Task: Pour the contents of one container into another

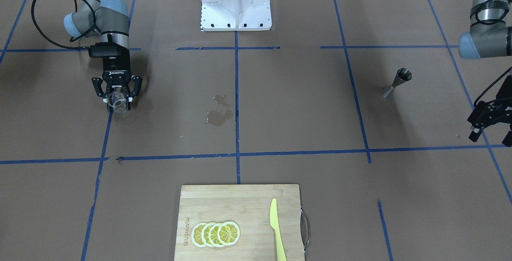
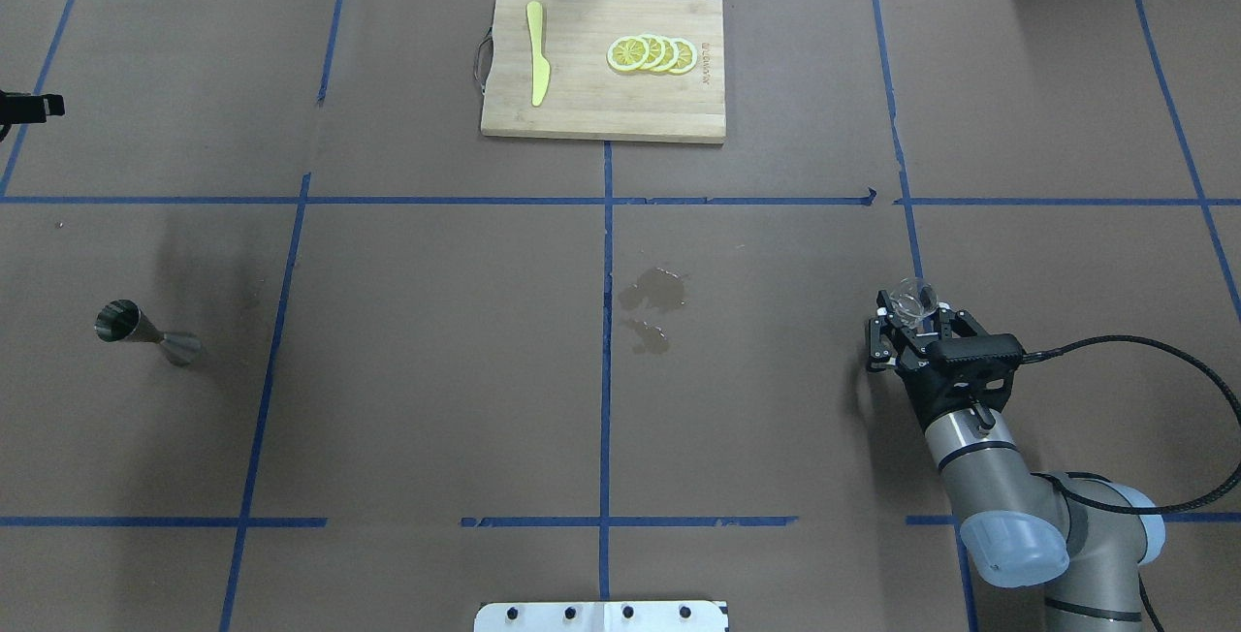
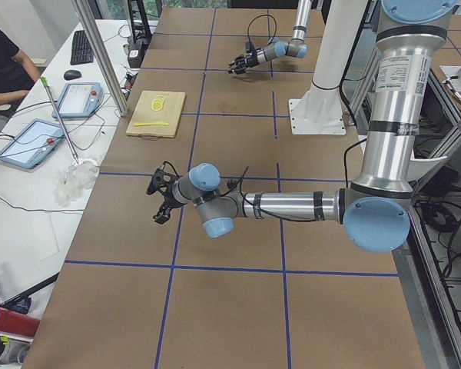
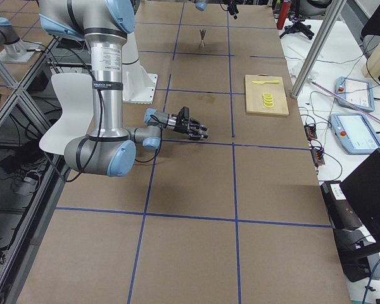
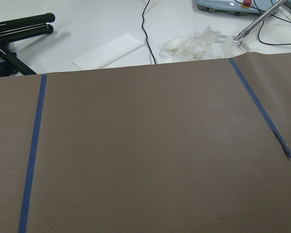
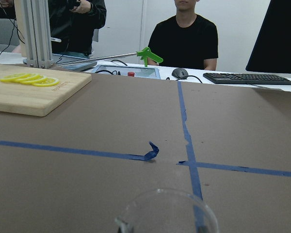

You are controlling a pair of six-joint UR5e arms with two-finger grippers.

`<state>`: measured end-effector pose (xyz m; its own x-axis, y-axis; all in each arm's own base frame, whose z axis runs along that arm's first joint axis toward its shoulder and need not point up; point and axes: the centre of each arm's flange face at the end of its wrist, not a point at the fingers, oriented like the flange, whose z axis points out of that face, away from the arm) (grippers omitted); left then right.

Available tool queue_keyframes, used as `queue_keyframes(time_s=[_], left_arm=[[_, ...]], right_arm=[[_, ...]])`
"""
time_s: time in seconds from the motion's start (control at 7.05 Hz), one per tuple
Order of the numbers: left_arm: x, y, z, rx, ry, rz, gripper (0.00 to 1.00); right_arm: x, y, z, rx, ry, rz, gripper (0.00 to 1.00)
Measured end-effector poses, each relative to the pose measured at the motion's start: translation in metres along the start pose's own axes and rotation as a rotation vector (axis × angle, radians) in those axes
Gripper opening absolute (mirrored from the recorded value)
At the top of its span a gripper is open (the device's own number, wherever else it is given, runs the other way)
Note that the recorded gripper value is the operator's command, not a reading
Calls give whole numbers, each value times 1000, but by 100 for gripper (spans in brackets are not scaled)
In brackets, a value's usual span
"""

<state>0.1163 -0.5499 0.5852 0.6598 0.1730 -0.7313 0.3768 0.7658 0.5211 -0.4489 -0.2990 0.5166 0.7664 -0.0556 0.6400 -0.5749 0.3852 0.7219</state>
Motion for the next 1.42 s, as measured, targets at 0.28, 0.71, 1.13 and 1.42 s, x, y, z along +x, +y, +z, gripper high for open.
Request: queue_keyframes(time_s=[0.28,0.71,1.13,1.42], left_arm=[[1,-1,-1,2,1,1,100],[2,-2,-1,6,3,2,100],[2,-2,-2,7,4,3,100],[3,-2,-2,8,5,3,100]], right_arm=[[2,3,-2,-6,-10,6,12],[3,5,-2,-5,-10,23,51],[5,8,-1,-6,-7,33,60],[4,8,-2,-7,-8,34,61]])
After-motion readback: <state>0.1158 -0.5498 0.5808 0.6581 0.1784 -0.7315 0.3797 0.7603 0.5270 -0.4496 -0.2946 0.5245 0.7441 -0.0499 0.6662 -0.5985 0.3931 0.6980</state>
